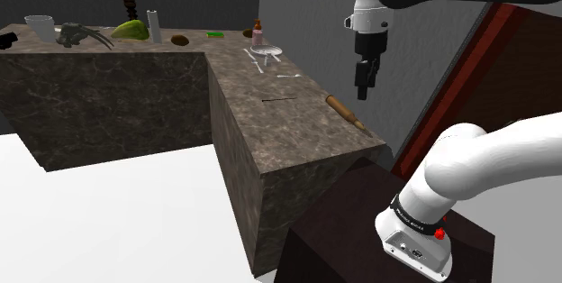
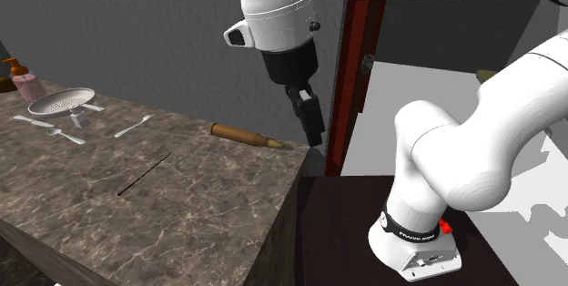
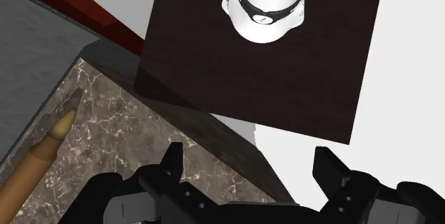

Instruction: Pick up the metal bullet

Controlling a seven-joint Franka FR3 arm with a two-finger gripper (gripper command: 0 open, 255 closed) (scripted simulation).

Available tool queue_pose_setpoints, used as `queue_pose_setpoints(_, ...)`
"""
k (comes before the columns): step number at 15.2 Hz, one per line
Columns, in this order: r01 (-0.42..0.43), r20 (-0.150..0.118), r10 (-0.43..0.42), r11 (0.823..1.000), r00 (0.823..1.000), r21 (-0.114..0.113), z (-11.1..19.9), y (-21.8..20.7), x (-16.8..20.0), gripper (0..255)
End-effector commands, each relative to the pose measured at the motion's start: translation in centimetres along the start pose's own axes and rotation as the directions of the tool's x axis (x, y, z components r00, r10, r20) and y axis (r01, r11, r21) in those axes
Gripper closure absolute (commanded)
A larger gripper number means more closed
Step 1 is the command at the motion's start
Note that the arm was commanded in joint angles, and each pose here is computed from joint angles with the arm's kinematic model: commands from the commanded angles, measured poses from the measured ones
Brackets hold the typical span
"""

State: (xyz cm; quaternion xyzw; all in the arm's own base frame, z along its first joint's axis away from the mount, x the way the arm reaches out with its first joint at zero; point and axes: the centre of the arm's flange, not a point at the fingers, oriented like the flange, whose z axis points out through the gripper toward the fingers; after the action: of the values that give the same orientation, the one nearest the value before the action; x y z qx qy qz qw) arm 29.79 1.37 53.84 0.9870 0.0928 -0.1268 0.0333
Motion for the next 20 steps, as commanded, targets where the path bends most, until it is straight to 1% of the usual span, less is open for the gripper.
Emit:
queue_pose_setpoints(1, 0.0, 0.0, 0.0, 1.0, 1.0, 0.0, 0.0, 0.0, 0.0, 0)
queue_pose_setpoints(10, -0.106, -0.044, 0.106, 0.994, 0.993, -0.008, 6.1, 8.3, 4.9, 0)
queue_pose_setpoints(15, -0.165, -0.069, 0.164, 0.986, 0.984, -0.01, 9.4, 13.2, 7.3, 0)
queue_pose_setpoints(20, -0.223, -0.094, 0.221, 0.975, 0.971, -0.011, 12.6, 18.2, 9.5, 0)
